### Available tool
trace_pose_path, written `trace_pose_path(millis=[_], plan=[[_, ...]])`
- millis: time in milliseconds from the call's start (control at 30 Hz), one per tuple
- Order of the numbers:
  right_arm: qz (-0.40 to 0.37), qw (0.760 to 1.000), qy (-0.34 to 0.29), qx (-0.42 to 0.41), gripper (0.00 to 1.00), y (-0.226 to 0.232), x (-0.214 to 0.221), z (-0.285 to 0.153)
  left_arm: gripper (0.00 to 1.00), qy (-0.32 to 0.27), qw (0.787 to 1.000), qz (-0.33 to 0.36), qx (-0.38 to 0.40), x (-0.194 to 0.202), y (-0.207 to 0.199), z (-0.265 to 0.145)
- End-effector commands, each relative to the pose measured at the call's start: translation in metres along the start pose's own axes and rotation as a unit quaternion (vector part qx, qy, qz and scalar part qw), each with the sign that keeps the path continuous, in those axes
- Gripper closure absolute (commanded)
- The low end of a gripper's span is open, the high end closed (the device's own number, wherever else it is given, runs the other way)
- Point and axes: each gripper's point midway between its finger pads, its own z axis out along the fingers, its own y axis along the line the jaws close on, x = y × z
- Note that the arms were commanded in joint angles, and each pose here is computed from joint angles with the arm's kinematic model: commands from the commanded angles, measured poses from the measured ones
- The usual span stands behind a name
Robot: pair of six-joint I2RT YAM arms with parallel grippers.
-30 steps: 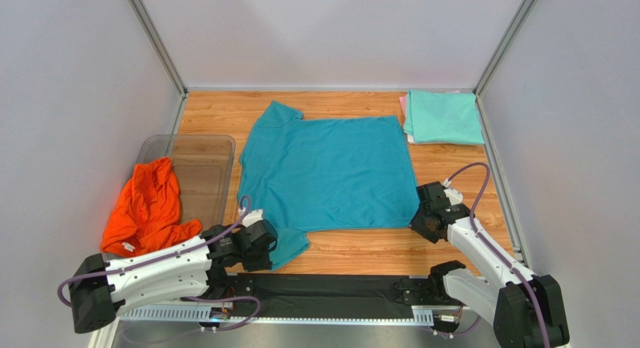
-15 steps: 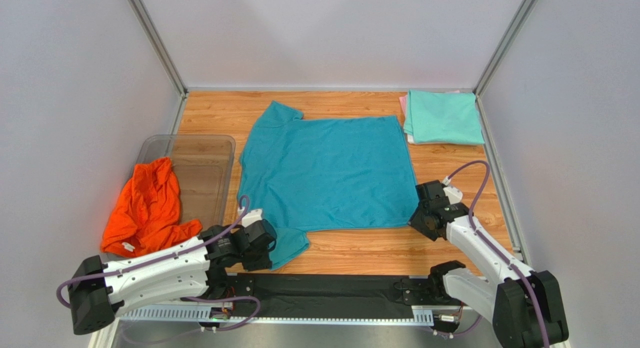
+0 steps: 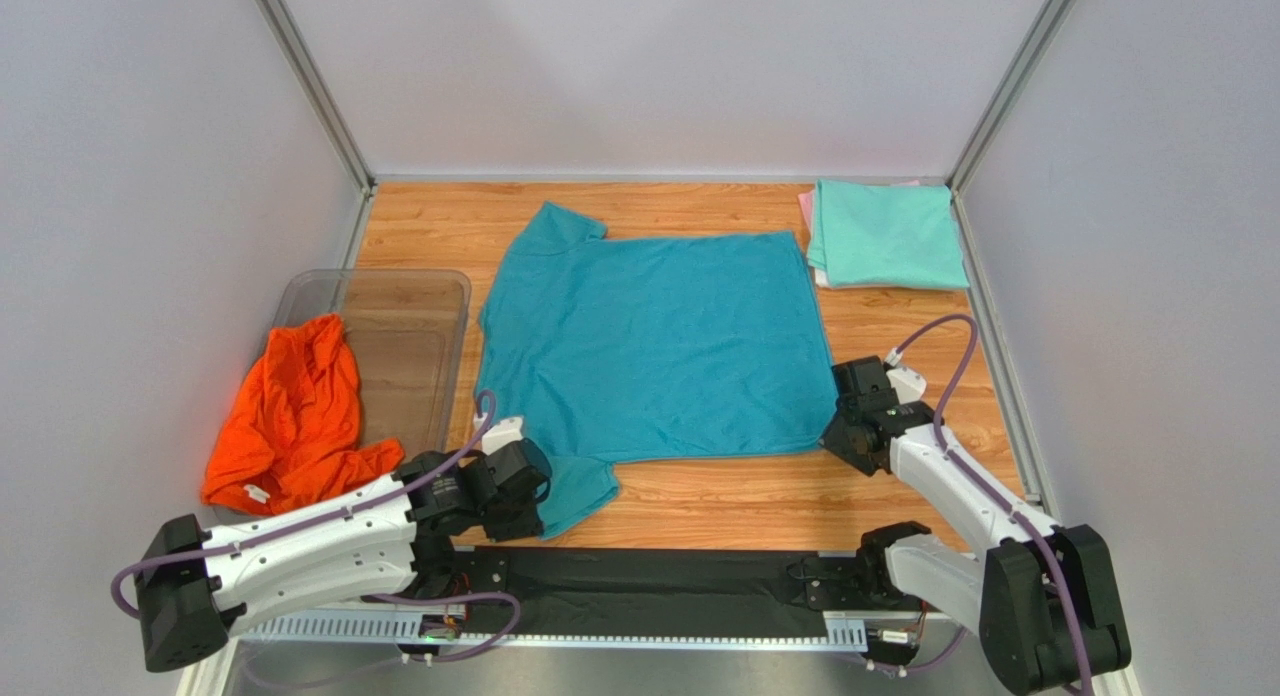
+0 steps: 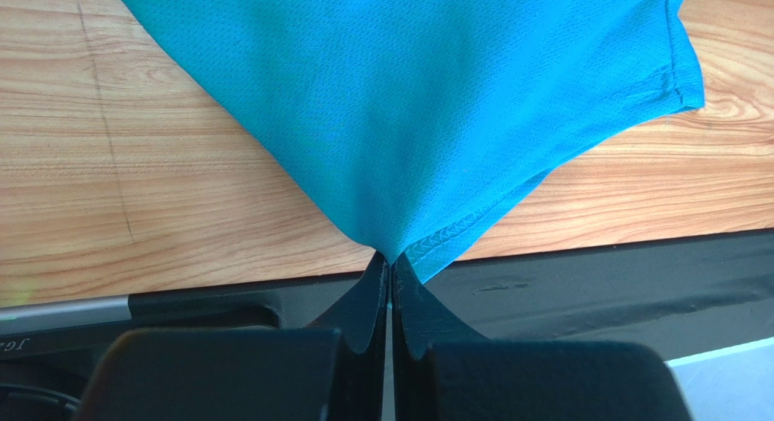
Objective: Fold and stack the t-shirts
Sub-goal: Fold the tshirt
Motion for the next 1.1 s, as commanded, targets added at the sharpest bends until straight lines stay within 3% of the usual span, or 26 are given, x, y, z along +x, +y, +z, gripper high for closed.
trace_pose_path(millis=[0, 167, 467, 533, 867, 1067], plan=[[-0.001, 1.0, -0.02, 0.002, 0.58, 0.002, -0.009, 0.006, 1.0, -0.009, 1.0, 0.003, 0.002, -0.004, -0.001, -0.003], [-0.008, 1.0, -0.016, 0.001, 0.64, 0.004, -0.008, 0.01, 1.0, -0.01, 1.0, -0.002, -0.001, -0.004, 0.0, -0.003], [-0.03, 0.999, -0.011, -0.023, 0.88, 0.013, -0.008, 0.012, 1.0, -0.015, 1.0, -0.007, -0.009, -0.006, 0.002, -0.002], [-0.034, 0.999, -0.012, -0.03, 1.0, 0.016, -0.01, 0.01, 1.0, -0.018, 1.0, -0.009, -0.007, -0.008, 0.0, -0.003], [-0.054, 0.995, -0.039, -0.075, 1.0, 0.025, -0.023, -0.016, 1.0, -0.055, 0.998, 0.009, 0.018, -0.026, -0.012, -0.018], [-0.049, 0.993, -0.048, -0.095, 1.0, 0.03, -0.028, -0.027, 1.0, -0.11, 0.992, 0.037, 0.042, -0.053, -0.028, -0.04]])
